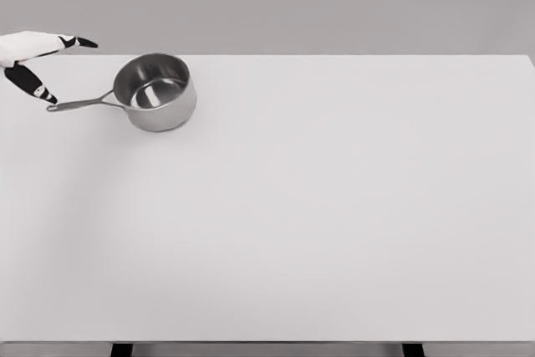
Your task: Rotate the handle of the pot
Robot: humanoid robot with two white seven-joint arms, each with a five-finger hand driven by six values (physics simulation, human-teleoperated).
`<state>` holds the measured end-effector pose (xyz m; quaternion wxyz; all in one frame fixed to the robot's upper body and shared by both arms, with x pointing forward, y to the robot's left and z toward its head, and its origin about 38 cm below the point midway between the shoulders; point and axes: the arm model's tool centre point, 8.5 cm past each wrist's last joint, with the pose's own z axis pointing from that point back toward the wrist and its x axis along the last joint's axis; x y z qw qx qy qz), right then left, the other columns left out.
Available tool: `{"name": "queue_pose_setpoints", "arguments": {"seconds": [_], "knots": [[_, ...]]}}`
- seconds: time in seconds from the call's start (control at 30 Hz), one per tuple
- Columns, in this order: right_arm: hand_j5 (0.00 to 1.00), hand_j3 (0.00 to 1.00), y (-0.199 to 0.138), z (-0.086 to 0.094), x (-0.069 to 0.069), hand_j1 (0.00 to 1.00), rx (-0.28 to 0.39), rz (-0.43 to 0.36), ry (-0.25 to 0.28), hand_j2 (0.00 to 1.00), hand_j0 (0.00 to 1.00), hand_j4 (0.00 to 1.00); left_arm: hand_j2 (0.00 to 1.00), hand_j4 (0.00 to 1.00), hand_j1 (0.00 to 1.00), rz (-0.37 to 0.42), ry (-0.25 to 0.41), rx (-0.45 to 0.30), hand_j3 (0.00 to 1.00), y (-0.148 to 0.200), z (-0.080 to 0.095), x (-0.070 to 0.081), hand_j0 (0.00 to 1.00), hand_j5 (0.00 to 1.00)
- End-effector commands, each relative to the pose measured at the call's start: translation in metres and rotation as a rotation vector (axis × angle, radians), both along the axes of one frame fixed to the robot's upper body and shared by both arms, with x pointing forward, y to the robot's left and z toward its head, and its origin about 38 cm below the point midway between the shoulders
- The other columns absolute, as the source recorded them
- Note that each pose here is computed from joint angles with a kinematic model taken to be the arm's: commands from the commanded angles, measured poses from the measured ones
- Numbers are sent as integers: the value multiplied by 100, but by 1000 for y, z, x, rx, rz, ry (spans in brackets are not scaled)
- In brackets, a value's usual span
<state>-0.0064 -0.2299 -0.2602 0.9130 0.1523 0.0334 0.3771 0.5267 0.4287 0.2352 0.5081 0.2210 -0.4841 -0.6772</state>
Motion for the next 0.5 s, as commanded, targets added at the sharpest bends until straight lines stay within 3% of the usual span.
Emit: {"name": "queue_pose_setpoints", "arguments": {"seconds": [0.0,0.13,0.23,0.3,0.37,0.47], "knots": [[100,100,0,0,1,100,0,0,-1,100,100,100,100,100,100,12,22,0,100,-1,-9,2,100,100],[100,100,0,0,1,100,0,0,-1,100,100,100,100,100,100,22,8,-4,100,0,0,6,100,100],[100,100,0,0,1,100,0,0,-1,100,100,100,100,100,100,19,-60,-25,100,1,33,12,100,100],[100,100,0,0,1,100,0,0,-1,100,100,100,100,100,100,17,-105,-77,100,8,52,7,100,100],[100,100,0,0,0,100,0,0,0,100,100,100,100,100,100,-44,-168,-95,100,6,79,-6,100,100],[100,100,0,0,1,100,0,0,-1,100,100,100,100,100,100,-190,-170,-116,100,-24,82,-27,100,100]]}}
